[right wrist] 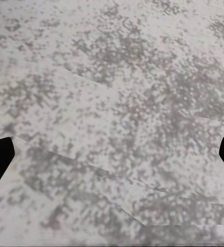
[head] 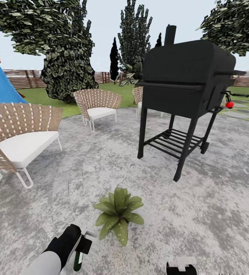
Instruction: Pick up the pesticide atomizer in the garden and spray insectifuge to fully cover both potted plants in the garden.
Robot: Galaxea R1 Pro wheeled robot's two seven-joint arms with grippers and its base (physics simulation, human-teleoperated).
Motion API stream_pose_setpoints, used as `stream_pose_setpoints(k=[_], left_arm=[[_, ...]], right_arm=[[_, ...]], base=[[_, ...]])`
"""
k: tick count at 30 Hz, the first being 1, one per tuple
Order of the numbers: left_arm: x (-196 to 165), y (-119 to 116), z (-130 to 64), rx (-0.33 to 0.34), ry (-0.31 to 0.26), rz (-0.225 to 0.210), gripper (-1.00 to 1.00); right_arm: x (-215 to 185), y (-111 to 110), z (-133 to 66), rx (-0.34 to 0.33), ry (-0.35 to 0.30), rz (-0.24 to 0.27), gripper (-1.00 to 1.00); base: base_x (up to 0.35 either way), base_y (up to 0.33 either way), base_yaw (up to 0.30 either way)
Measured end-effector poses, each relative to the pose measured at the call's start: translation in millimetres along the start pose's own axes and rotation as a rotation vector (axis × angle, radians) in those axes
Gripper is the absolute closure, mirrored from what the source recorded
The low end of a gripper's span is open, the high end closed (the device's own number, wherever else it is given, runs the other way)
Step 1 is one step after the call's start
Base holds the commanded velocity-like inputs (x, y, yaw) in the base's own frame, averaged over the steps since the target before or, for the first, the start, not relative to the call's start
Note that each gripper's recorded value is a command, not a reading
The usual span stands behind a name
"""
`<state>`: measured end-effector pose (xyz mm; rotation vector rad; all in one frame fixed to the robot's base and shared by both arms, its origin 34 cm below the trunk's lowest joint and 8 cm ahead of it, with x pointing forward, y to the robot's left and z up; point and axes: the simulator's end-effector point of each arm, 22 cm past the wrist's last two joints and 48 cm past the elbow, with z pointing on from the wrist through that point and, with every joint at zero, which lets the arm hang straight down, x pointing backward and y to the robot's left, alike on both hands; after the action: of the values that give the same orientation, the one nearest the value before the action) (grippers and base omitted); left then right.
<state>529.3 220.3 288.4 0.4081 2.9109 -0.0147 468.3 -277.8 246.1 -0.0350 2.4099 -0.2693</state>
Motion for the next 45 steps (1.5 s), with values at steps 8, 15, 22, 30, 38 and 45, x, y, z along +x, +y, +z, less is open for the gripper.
stream_pose_setpoints(k=[8,15,22,30,38,45], left_arm=[[-1.3,0.1,-2.1,-0.001,-0.004,0.0,1.0],[-2.7,0.6,-3.0,-0.003,-0.008,0.003,1.0],[-2.2,0.7,-3.1,-0.001,-0.006,0.005,1.0],[-1.8,-0.5,-3.0,0.008,-0.006,0.005,1.0],[-2.2,-0.6,-2.9,0.007,-0.007,0.007,1.0],[-2.4,-0.7,-2.8,0.008,-0.007,0.006,1.0]], right_arm=[[-3.0,-0.3,-0.5,0.0,-0.006,0.001,-1.0],[-3.9,-2.6,-0.3,0.003,-0.009,-0.001,-1.0],[-4.4,-1.9,-0.3,0.003,-0.009,0.001,-1.0],[-4.3,-1.8,-0.4,0.003,-0.009,0.0,-1.0],[-3.9,-1.5,-0.4,0.002,-0.008,0.0,-1.0],[-3.5,-0.4,-0.5,0.0,-0.007,0.0,-1.0]], base=[[0.0,0.313,-0.258],[0.0,0.106,-0.032],[0.0,0.001,-0.003],[0.0,0.0,-0.224],[-0.033,0.001,-0.265],[-0.285,0.135,-0.265]])
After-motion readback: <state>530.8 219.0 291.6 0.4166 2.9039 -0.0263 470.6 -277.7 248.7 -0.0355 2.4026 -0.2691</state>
